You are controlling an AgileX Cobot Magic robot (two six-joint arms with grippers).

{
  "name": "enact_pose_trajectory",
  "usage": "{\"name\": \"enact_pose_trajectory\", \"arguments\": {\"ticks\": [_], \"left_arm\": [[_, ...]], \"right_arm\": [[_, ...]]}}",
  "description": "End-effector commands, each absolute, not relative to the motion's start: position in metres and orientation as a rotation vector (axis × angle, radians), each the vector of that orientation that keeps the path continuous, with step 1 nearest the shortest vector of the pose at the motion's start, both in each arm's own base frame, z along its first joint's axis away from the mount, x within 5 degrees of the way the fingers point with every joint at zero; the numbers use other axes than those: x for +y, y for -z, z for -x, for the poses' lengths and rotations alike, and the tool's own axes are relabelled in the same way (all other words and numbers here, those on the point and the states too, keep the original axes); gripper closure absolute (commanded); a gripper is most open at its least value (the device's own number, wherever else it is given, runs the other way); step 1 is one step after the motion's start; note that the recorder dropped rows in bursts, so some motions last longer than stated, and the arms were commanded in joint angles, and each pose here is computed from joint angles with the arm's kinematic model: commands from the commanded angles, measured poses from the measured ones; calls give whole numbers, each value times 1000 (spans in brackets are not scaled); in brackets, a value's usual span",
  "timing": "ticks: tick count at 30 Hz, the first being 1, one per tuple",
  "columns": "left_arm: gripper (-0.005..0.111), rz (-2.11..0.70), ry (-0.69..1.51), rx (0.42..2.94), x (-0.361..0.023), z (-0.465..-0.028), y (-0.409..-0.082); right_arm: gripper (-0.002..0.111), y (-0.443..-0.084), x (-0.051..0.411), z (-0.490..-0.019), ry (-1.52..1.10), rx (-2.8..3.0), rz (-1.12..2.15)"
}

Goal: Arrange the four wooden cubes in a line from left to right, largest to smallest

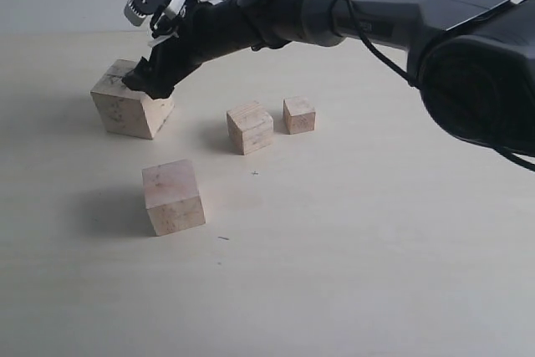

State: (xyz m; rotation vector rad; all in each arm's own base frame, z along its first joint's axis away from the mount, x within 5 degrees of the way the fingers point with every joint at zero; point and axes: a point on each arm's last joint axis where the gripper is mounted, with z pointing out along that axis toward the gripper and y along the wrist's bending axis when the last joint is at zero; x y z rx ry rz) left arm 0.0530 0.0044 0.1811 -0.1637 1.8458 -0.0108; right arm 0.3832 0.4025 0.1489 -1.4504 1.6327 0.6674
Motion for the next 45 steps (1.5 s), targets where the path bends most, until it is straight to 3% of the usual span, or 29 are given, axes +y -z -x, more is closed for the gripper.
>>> {"name": "enact_pose_trajectory", "arguments": {"ticks": [1,10,45], "left_arm": [[107,164,9,1830,5,-53,-181],[107,164,9,1830,5,-53,-181],[107,164,9,1830,5,-53,-181]], "right_arm": [[24,-130,403,-385,-667,1670,1445],[24,-126,407,-377,-828,1695,1436],[17,-126,404,-384,-723,1693,1417]]}}
